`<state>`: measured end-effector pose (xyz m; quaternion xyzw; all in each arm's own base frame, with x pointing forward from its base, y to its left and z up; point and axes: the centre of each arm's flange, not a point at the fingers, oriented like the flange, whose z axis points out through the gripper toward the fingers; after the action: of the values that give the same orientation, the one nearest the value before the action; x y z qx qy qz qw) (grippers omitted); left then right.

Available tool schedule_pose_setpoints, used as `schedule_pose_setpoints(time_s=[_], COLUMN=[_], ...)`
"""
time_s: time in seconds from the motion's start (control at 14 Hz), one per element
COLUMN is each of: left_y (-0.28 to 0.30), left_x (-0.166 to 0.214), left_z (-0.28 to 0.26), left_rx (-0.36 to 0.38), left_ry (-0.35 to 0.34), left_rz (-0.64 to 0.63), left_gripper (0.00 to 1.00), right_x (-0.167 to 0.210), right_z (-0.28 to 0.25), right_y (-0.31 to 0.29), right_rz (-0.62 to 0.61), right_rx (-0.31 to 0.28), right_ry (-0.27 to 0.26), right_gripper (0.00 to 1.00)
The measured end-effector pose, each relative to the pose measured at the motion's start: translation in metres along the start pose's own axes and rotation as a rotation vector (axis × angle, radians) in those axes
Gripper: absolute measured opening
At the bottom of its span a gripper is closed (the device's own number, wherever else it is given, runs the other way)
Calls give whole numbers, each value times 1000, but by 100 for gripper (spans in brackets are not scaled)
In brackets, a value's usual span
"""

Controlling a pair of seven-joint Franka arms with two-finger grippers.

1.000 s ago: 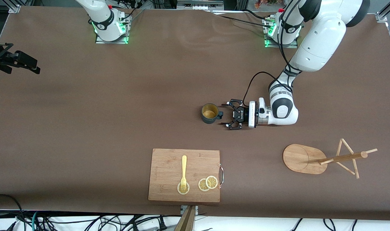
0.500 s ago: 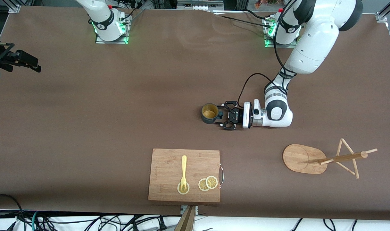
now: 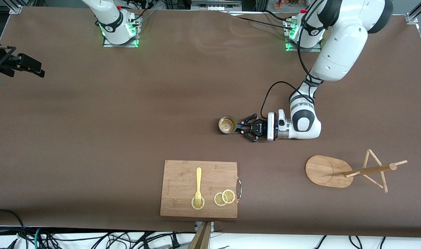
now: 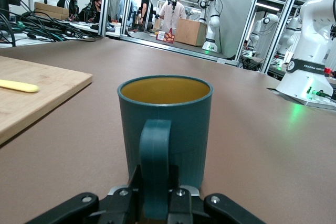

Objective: Pass cup and hang on rack
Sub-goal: 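Lift the mug by its handle with the left gripper and tilt it sideways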

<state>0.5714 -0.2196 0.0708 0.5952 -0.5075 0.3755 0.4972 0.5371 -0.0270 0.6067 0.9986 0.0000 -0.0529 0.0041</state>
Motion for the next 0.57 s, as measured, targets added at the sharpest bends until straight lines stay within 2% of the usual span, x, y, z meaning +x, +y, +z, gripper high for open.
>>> schedule_pose_setpoints(time_s=[0.36,0.57], left_y=[-10,-13], left_x=[4,16], left_z=[-29,-87], left_rx=[35,68], left_ry=[-7,30], left_rz=[8,-152], left_gripper=[21,21], right_x=[0,0], right_z=[0,0], right_y=[0,-1], right_rz=[0,-1], right_rx=[0,0], right_ry=[-1,-1], right_gripper=[100,100])
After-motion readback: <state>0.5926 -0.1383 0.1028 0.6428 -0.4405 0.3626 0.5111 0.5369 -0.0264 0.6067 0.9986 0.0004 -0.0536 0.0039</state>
